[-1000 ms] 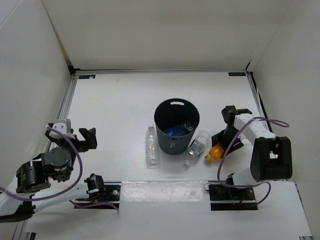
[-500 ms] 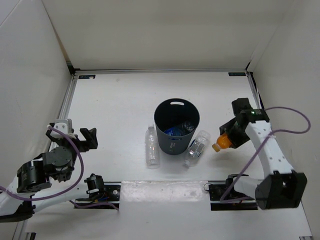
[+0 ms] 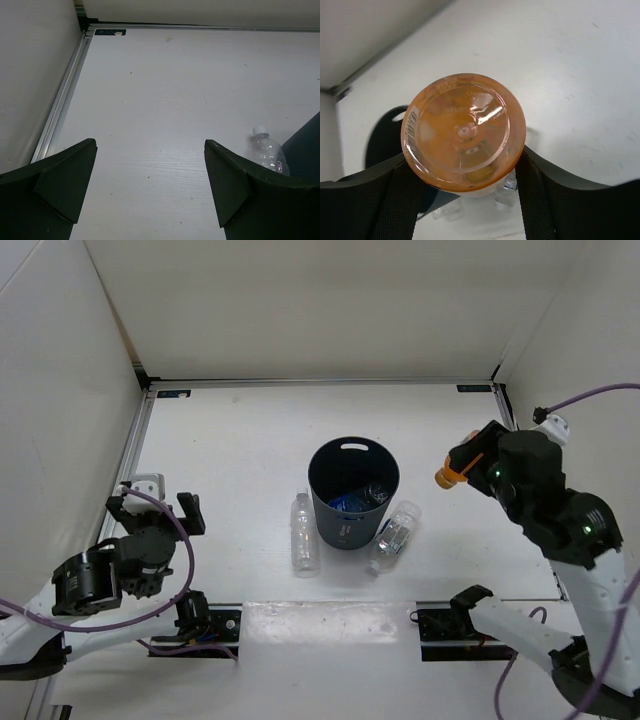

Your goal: Put the plastic bottles in the bin

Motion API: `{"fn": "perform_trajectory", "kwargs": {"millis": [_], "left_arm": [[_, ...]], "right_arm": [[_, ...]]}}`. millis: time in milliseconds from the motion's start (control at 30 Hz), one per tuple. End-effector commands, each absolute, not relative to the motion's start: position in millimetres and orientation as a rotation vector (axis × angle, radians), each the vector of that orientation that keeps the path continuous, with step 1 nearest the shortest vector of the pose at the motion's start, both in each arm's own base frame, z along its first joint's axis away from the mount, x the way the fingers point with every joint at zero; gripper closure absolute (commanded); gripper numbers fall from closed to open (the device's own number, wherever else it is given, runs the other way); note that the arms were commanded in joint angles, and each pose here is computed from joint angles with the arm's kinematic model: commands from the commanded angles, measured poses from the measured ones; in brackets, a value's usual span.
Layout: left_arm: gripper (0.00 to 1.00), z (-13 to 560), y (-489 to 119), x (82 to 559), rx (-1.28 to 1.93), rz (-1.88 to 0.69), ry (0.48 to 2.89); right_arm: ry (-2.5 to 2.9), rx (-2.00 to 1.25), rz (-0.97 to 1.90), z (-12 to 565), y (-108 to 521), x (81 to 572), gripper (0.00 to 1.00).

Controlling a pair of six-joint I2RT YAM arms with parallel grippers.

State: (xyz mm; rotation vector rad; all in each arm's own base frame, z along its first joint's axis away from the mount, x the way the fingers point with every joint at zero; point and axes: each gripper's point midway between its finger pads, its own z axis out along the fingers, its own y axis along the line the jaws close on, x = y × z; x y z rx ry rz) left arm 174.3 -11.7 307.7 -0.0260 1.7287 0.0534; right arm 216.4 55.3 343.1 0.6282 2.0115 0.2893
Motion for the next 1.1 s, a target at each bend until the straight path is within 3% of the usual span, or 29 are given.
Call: {"fn": "perform_trajectory", "kwargs": {"millis": [0,100,267,400,633,1067], "left_arm": [[0.00,312,2,173,-0.082,0.087,1.707],[0.00,312,6,173,-0.100,0.095,1.698],[0.00,311,2,175,-0.081,0.115,1.700],[0.00,311,-1,176,-0.068,0.135,1.705],[0.00,312,0,176,-0.077,0.129,1.704],[0.00,311,1,175,-0.079,0.126,1.703]], "right_arm": [[1.800,0.427,0.390,409,72,219,1.00],[1.723,0.262,0.475,439,108,214,1.00],[1.620,0.064,0.376,462,160,199,1.00],[1.685,-0.149,0.214,432,216,203,1.00],[1.883,-0.201,0.247,382,241,222,1.00],[1.933,-0.201,0.369,357,245,215,1.00]]}}
